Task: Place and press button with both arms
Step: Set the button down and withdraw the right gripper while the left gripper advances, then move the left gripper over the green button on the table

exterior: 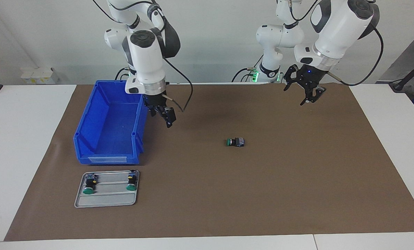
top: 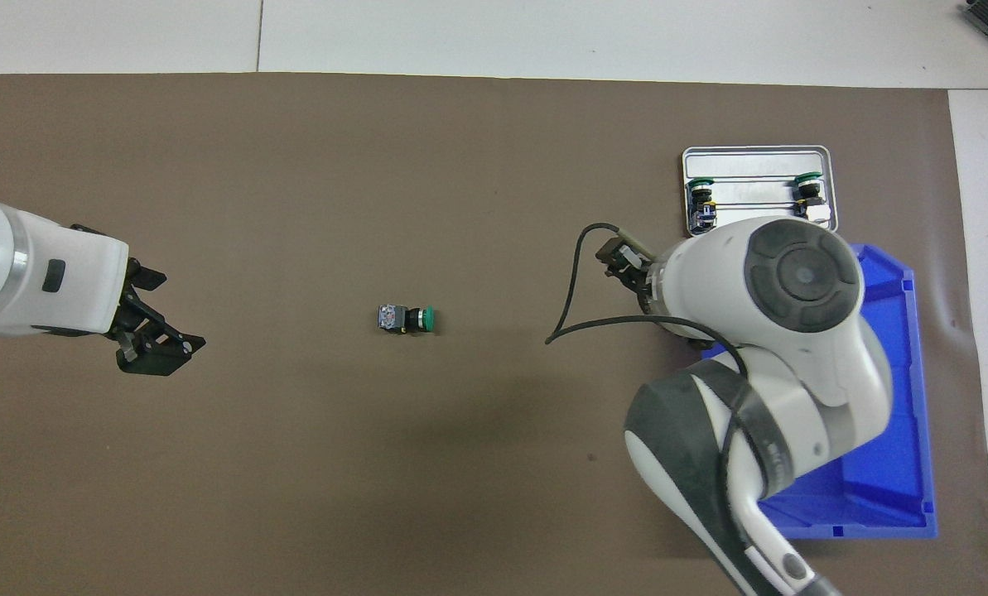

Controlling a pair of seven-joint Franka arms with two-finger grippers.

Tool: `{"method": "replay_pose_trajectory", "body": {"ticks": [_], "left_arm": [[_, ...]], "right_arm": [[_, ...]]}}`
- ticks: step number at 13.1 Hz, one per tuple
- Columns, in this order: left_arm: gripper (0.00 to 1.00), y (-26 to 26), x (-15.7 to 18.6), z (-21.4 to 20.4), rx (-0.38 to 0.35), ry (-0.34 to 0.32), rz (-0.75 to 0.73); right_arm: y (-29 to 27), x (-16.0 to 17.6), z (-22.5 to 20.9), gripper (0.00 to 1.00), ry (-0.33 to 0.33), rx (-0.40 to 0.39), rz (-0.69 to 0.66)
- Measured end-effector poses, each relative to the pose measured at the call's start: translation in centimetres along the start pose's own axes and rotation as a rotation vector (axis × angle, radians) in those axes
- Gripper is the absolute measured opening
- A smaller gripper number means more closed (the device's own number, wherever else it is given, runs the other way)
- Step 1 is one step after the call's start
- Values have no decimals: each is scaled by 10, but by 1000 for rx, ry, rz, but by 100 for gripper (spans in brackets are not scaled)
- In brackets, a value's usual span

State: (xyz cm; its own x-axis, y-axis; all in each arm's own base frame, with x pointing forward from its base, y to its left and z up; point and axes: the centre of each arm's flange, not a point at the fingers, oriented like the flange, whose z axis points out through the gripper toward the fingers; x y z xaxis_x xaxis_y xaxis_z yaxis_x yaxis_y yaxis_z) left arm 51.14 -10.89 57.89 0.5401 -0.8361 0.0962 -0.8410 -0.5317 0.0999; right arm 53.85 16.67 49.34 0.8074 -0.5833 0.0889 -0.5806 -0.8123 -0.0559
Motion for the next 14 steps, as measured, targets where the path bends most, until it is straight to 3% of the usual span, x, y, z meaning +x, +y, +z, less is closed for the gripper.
{"method": "replay_pose_trajectory", "body": {"ticks": [1, 6, 11, 14], "left_arm": [[100, 1, 1, 0, 0, 0, 5], [100, 8, 10, 4, 11, 8, 116], [100, 11, 18, 47, 27, 16, 198], [99, 27, 46, 79, 40, 21, 267]], "right_arm": [[18, 14, -9, 100, -1, -8, -82], [87, 74, -55, 100, -17, -29, -386], [110, 108, -106, 100, -39, -38, -509], [112, 120, -114, 100, -64, -47, -529]]}}
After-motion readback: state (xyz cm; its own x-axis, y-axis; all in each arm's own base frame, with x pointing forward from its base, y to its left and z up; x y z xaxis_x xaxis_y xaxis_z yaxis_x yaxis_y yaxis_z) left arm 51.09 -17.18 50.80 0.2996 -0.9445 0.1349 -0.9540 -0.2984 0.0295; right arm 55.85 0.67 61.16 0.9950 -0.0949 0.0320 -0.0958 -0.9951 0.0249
